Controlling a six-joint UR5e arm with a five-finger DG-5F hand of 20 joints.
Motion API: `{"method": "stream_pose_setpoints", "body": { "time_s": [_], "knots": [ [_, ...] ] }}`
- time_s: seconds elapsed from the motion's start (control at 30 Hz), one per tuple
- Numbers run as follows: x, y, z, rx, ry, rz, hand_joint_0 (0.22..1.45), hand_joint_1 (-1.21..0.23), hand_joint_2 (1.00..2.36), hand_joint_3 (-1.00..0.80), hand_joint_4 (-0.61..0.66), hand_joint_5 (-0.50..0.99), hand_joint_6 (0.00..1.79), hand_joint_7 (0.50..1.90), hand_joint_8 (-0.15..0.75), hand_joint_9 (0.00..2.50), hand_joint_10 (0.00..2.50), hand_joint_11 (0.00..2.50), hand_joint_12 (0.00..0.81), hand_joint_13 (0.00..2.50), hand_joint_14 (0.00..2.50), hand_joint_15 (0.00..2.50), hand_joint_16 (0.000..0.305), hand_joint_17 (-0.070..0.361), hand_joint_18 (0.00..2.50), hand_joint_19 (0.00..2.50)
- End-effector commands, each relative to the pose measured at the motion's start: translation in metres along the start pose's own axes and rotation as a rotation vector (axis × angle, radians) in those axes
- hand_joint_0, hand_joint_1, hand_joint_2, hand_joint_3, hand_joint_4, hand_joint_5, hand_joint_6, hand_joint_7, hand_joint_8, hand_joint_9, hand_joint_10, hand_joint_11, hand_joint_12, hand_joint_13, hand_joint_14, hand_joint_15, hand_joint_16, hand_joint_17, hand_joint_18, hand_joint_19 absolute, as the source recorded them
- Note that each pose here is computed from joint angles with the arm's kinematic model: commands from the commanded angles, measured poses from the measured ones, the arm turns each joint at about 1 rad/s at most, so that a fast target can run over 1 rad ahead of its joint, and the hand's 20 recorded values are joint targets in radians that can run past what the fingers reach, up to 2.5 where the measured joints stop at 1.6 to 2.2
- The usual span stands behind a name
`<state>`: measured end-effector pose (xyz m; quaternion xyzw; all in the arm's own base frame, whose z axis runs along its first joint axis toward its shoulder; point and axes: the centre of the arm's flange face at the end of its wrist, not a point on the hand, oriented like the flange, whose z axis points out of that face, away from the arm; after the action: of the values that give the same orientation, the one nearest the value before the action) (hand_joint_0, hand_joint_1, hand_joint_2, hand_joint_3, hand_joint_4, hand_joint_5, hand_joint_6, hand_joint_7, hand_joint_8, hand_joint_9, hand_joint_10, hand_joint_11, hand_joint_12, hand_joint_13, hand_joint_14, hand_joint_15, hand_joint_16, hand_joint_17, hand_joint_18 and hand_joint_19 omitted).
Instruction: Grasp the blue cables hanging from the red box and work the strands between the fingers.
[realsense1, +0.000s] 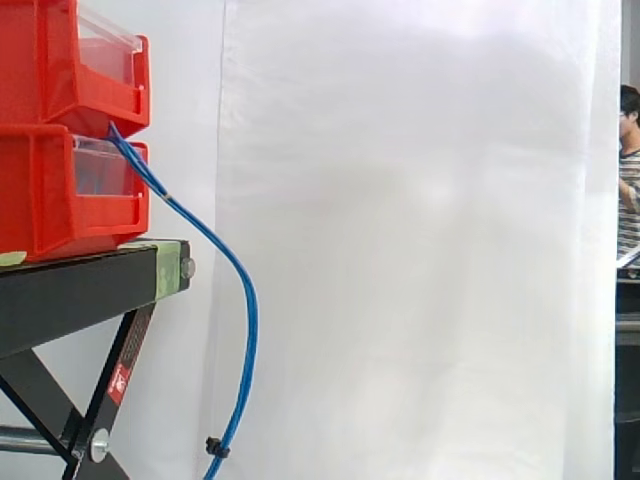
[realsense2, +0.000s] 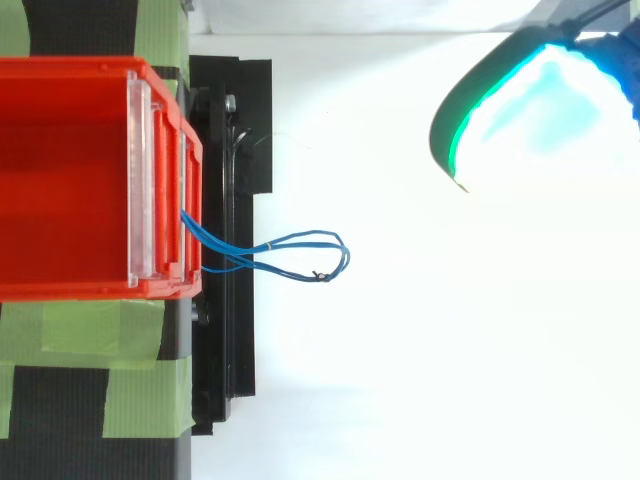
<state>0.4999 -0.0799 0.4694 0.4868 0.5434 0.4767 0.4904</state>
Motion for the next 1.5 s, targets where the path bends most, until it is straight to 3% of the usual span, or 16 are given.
{"method": "stream_pose_setpoints", "body": {
  "time_s": [0.0, 0.47, 0.63, 0.83, 0.97, 1.47],
  "knots": [
    [0.000, 0.000, 0.000, 0.000, 0.002, 0.001, 0.62, -0.25, 1.00, -1.00, 0.11, -0.50, 0.00, 0.67, 0.279, 0.00, 0.00, 0.08, 0.352, 0.00, 0.00, 0.24, 0.071, 0.159, 0.00, 0.24],
    [0.000, -0.001, 0.001, -0.002, -0.001, 0.006, 0.62, -0.26, 1.00, -1.00, 0.13, -0.50, 0.00, 0.66, 0.287, 0.00, 0.00, 0.07, 0.355, 0.00, 0.00, 0.21, 0.072, 0.161, 0.00, 0.22],
    [-0.001, 0.001, 0.002, -0.017, -0.010, 0.010, 0.62, -0.25, 1.00, -1.00, 0.13, -0.50, 0.00, 0.67, 0.288, 0.00, 0.00, 0.07, 0.355, 0.00, 0.00, 0.21, 0.072, 0.161, 0.00, 0.22],
    [-0.001, -0.001, 0.003, -0.009, -0.026, 0.011, 0.62, -0.25, 1.00, -1.00, 0.13, -0.50, 0.00, 0.66, 0.288, 0.00, 0.00, 0.07, 0.356, 0.00, 0.00, 0.21, 0.071, 0.161, 0.00, 0.22],
    [0.002, -0.004, 0.002, 0.009, -0.027, 0.007, 0.62, -0.25, 1.00, -1.00, 0.13, -0.49, 0.00, 0.66, 0.289, 0.00, 0.00, 0.07, 0.357, 0.00, 0.00, 0.21, 0.071, 0.160, 0.00, 0.22],
    [0.009, -0.002, 0.004, 0.004, -0.022, -0.001, 0.62, -0.26, 1.00, -1.00, 0.13, -0.49, 0.00, 0.66, 0.288, 0.00, 0.00, 0.07, 0.357, 0.00, 0.00, 0.21, 0.071, 0.160, 0.00, 0.22]
  ]
}}
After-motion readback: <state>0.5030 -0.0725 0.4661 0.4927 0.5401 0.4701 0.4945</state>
